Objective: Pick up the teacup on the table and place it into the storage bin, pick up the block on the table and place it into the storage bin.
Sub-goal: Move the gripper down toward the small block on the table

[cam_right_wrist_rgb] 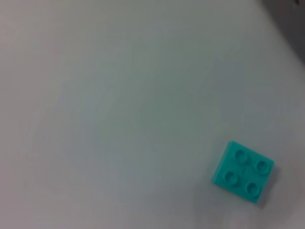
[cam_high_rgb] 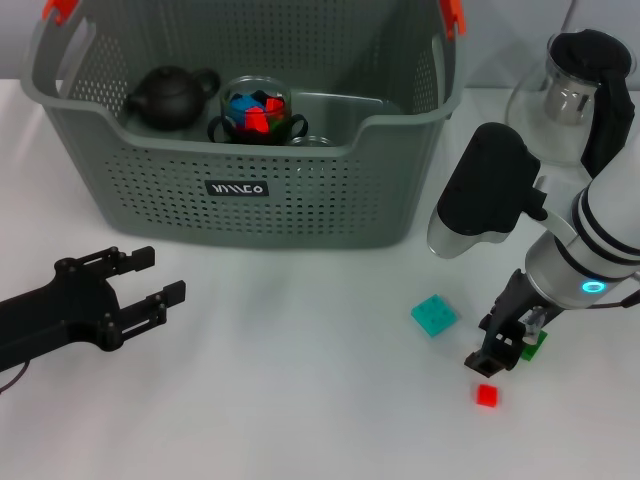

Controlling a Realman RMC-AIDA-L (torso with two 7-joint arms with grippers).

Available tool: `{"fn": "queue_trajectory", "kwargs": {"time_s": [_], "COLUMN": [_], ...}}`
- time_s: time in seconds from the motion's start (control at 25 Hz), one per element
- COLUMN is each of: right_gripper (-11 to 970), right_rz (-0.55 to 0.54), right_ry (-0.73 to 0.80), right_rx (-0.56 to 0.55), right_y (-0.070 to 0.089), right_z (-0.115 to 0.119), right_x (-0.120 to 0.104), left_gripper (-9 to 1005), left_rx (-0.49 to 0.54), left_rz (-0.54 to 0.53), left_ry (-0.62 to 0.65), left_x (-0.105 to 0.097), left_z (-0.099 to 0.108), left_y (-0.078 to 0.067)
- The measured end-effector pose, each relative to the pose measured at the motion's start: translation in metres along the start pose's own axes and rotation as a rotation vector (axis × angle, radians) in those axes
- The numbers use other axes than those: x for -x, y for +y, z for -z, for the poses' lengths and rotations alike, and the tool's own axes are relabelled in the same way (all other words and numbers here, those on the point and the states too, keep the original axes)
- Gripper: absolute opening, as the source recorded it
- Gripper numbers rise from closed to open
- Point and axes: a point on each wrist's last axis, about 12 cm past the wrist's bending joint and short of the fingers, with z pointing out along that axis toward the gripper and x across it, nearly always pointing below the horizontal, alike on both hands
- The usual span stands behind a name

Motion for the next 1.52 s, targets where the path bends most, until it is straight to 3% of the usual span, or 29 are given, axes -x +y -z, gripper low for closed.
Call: {"fn": "queue_trajectory", "kwargs": {"time_s": [0.32, 0.4, 1.08, 1.52], "right_gripper": [538, 445, 381, 162], "right_rz": [0.012, 0.018, 0.020, 0.009], "right_ry": [0.013, 0.020, 0.025, 0.038], "right_rx": [0.005, 0.006, 0.016, 0.026], "right_y": [0.0025, 0.0039, 0.0059, 0.0059], "right_z": [-0.0010, -0.0020, -0.0039, -0.0045], "right_x": [0.0002, 0.0002, 0.0013, -0.0012], "left_gripper": [613, 613, 614, 613], "left_rx": [0.000, 0.000, 0.000, 0.001], "left_rz": [0.000, 0.001, -0.001, -0.001], "left_ry": [0.000, 0.000, 0.000, 0.001], "left_x": [0.0001, 0.0002, 0.0004, 0.0006], "left_z": [-0.0001, -0.0002, -0.0001, 0.0001], "left_y": [0.0000, 0.0000, 0.0003, 0.0005]}}
